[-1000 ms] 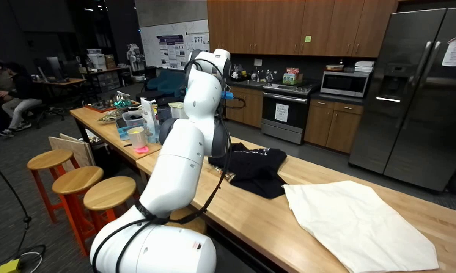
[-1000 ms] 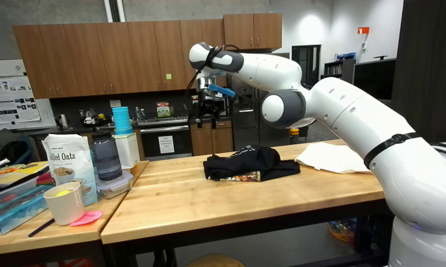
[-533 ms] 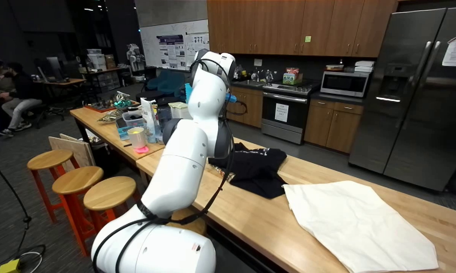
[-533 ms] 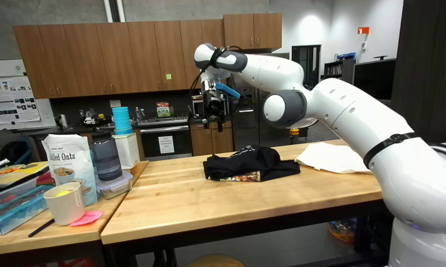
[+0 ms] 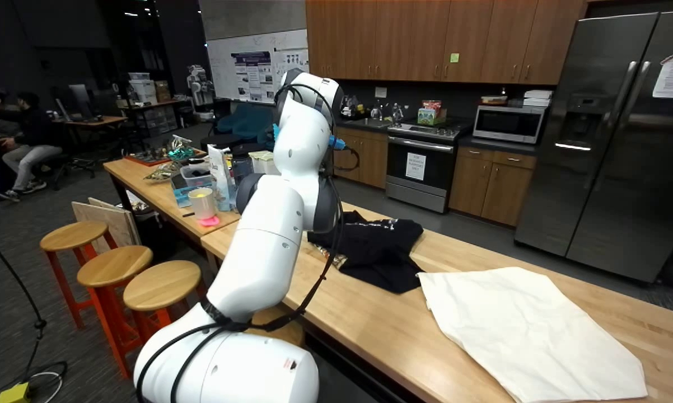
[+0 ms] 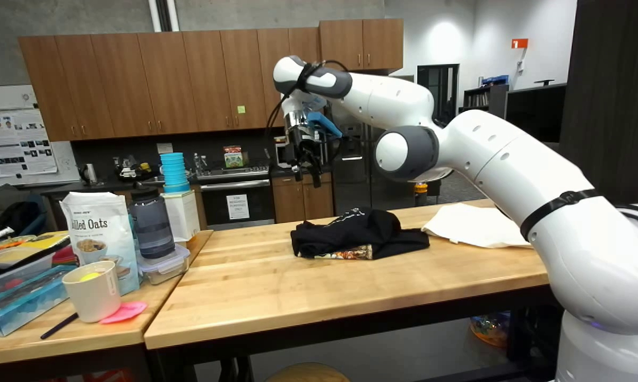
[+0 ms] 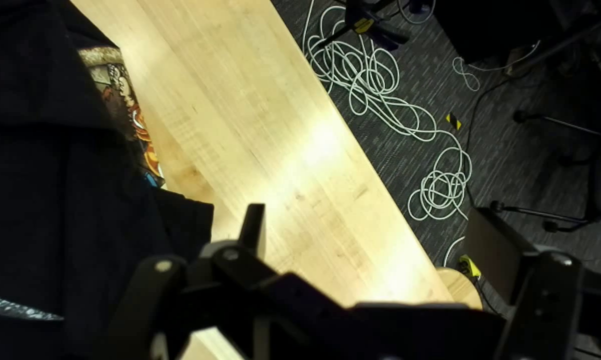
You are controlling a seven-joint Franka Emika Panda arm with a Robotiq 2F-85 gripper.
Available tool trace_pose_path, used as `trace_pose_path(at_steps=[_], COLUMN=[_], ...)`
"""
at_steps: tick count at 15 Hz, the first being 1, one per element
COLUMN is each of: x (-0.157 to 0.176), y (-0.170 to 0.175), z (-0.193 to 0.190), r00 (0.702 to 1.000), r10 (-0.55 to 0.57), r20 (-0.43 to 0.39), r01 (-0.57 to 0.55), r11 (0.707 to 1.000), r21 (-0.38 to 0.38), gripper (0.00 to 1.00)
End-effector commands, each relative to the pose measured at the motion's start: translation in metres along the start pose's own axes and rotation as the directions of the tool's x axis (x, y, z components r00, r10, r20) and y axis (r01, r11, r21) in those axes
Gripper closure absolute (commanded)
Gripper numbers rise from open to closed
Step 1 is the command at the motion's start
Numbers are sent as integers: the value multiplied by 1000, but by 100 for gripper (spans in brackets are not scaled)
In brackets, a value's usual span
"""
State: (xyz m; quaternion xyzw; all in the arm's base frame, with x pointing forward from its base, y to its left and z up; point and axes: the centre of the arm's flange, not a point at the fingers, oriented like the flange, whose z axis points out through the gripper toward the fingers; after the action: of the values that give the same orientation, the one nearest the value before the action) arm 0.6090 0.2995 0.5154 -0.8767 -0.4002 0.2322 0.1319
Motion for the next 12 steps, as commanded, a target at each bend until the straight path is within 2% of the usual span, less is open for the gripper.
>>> trace_pose_path(at_steps=[1, 5, 8, 12], x=[-53, -56, -53, -48], y=[-40, -47, -11, 27], z=[30, 24, 25, 34], r00=[999, 999, 1000, 1000], r10=[-37, -48, -12, -4], r20=[3, -1, -17, 0], r01=[37, 48, 12, 4], r11=[999, 996, 1000, 997], r21=[-36, -77, 10, 73], gripper=[0, 0, 0, 0])
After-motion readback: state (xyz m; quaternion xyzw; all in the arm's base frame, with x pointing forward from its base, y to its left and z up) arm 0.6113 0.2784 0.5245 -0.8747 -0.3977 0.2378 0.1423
